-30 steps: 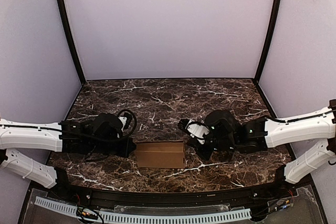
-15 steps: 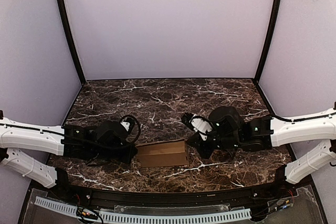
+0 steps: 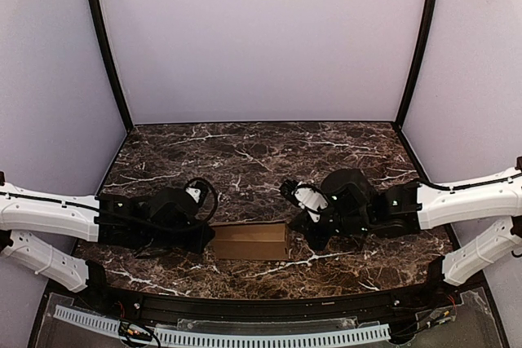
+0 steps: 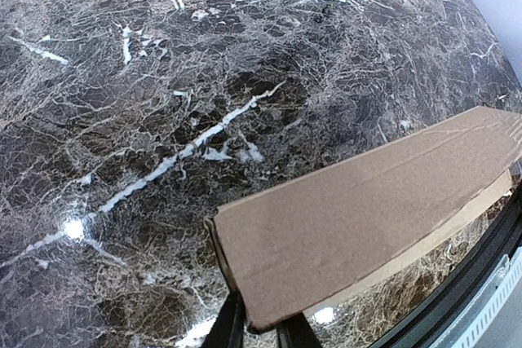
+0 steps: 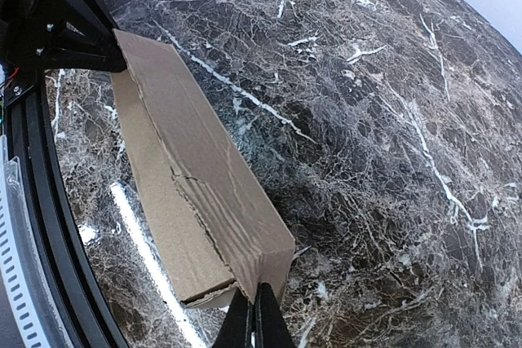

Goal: Fold the paper box

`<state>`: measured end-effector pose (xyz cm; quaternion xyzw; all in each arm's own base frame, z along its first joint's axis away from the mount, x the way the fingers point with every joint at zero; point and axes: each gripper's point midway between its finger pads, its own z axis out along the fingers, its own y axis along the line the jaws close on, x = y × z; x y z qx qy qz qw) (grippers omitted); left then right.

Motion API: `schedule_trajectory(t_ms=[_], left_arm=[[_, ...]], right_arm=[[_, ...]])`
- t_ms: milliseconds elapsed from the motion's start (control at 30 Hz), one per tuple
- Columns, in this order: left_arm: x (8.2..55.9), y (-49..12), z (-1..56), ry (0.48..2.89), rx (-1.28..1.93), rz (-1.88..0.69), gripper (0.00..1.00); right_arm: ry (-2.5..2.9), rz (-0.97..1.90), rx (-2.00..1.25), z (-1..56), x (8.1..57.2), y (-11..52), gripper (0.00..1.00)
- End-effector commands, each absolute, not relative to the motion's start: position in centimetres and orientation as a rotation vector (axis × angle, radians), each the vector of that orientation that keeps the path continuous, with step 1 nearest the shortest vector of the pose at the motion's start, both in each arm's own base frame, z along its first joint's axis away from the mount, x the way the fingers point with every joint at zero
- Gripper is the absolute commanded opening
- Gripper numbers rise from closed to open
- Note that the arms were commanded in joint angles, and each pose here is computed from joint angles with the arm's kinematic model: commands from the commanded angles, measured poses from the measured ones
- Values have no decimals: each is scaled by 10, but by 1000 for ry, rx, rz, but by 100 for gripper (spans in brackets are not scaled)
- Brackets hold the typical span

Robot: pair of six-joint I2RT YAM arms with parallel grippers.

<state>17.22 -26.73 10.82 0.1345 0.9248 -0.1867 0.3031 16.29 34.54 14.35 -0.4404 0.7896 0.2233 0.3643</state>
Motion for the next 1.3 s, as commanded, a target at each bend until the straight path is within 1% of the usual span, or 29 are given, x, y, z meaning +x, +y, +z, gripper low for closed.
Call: schedule_trajectory(t_ms=[0,400,700,933,1100,1267], left_arm=[[174,-267,117,2415,346,-506,14],[177,-254,115,2406,347,-428,15],[174,-256,106,2437,352,-424,14],[173,-260,103,2448,363,-436,8],[173,-262,105,2439,379,-435,1],[173,-265,109,2413,396,-417,0]], right_arm=[[2050,562,-1142,140,160,348,0],[2059,524,-1157,135,159,346,0],[2060,525,-1140,136,160,346,0],[2034,562,-1102,147,161,353,0],[2023,635,-1065,157,159,359,0],[2041,721,-1006,167,155,365,0]])
